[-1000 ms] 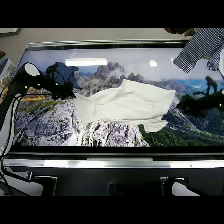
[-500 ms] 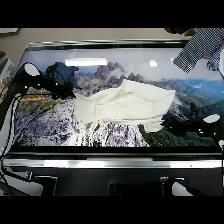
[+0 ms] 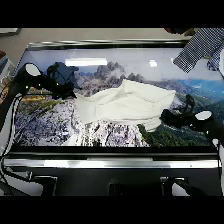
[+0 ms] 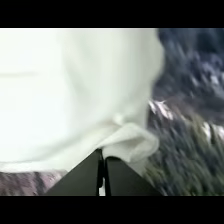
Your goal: Fold the clothes and pants, and hang the long-sleeved shirts on hangers.
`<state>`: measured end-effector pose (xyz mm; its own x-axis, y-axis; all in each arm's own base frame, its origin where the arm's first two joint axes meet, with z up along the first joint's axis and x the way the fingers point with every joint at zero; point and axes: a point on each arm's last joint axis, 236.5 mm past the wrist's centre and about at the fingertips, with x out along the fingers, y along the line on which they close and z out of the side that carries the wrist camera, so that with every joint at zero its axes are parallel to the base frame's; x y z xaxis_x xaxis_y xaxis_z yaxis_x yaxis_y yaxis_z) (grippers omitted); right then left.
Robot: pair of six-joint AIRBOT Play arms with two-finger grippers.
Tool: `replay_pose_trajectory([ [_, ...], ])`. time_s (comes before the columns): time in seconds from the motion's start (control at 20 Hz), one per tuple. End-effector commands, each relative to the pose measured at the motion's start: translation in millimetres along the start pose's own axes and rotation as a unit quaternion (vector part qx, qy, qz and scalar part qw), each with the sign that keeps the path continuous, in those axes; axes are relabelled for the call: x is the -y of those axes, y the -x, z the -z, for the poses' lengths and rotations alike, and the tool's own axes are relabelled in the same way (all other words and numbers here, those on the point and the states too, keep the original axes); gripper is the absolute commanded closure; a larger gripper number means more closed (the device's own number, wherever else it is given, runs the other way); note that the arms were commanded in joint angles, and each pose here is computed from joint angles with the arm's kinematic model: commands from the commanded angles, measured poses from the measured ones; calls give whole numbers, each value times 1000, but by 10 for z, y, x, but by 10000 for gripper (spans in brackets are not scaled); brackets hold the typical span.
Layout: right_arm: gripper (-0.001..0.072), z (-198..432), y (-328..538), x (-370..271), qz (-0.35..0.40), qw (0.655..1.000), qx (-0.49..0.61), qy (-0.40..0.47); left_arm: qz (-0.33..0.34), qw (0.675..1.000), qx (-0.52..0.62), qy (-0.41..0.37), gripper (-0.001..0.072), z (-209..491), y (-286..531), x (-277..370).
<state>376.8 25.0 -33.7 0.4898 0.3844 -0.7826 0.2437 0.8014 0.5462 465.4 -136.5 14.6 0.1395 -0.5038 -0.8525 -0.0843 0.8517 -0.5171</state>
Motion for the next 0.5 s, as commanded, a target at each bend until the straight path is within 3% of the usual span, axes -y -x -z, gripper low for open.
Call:
replay_pose_trajectory([
  [0.0, 680, -735, 742, -654, -31, 990, 119, 74, 7, 999, 49, -12, 688, -205, 353, 96],
  [0.2, 680, -1286, 2674, -1855, -58, 919, 325, 218, 34, 974, 217, -54, 688, -503, 1743, 634],
  [0.45, 680, -806, 4849, -2548, -31, 792, 540, 284, 86, 872, 463, -130, 688, 143, 3851, 1544],
])
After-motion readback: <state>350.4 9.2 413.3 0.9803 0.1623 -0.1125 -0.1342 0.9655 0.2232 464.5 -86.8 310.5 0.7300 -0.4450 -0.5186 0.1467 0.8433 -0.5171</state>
